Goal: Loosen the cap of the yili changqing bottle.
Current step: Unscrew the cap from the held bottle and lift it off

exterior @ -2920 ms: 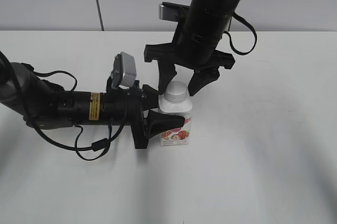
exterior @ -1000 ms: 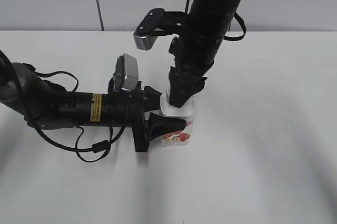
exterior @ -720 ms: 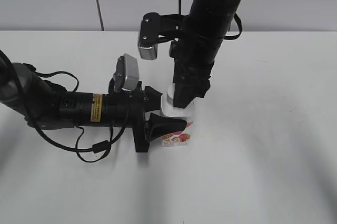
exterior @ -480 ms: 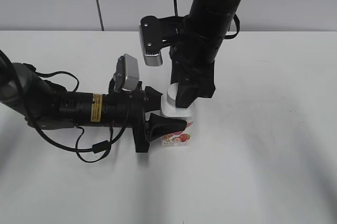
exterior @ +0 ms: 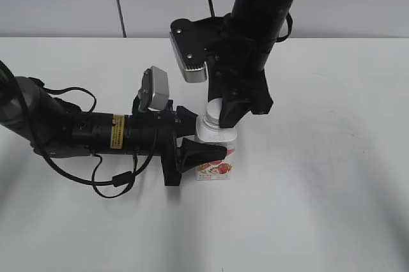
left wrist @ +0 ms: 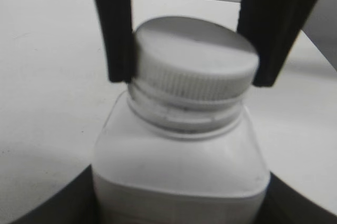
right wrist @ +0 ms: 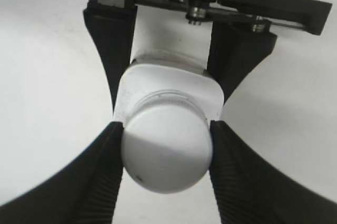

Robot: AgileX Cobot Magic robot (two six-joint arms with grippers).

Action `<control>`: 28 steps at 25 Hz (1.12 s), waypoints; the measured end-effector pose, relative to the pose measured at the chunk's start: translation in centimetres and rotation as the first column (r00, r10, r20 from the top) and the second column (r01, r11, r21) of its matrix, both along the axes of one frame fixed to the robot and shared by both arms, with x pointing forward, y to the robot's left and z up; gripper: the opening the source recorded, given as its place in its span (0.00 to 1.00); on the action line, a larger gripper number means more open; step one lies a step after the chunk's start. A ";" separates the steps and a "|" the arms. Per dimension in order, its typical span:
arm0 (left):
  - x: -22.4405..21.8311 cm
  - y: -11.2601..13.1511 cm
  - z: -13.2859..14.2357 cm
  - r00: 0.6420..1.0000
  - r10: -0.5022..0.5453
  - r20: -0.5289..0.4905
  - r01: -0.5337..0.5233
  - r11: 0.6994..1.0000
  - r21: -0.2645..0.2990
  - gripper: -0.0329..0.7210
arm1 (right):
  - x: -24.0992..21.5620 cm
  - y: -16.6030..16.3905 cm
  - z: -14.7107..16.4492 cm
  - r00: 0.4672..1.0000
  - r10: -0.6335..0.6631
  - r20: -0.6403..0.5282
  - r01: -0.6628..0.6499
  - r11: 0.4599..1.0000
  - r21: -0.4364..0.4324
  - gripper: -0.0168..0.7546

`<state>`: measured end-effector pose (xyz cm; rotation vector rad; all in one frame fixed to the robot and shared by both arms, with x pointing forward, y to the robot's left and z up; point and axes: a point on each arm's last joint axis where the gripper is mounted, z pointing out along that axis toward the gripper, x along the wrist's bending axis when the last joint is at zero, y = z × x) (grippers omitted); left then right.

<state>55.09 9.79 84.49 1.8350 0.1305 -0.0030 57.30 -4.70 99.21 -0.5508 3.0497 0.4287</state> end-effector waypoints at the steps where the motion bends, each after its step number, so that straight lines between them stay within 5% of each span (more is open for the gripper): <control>1: 0.0 0.0 0.0 1.000 -0.001 -0.001 0.001 1.000 0.000 0.56 | 0.0 0.0 0.1 1.000 0.007 0.002 -0.007 1.000 0.000 0.53; 13: 0.1 0.1 0.0 1.000 0.015 -0.020 -0.015 1.000 -0.002 0.56 | 0.1 -0.1 2.2 0.998 0.042 0.036 -0.042 0.999 0.005 0.53; 18: 0.1 0.1 0.0 1.000 0.015 -0.020 -0.015 1.000 -0.002 0.56 | 0.7 0.1 3.8 0.990 -0.137 0.044 0.136 0.991 0.018 0.53; 23: 0.1 0.1 0.0 1.000 0.015 -0.020 -0.015 1.000 -0.002 0.56 | 1.4 -0.5 5.0 0.902 -0.429 0.040 0.430 0.903 0.005 0.53; 28: 0.1 0.1 0.0 1.000 0.015 -0.020 -0.015 1.000 -0.001 0.56 | 2.5 -2.3 5.0 0.747 -0.664 -0.013 0.664 0.747 -0.008 0.53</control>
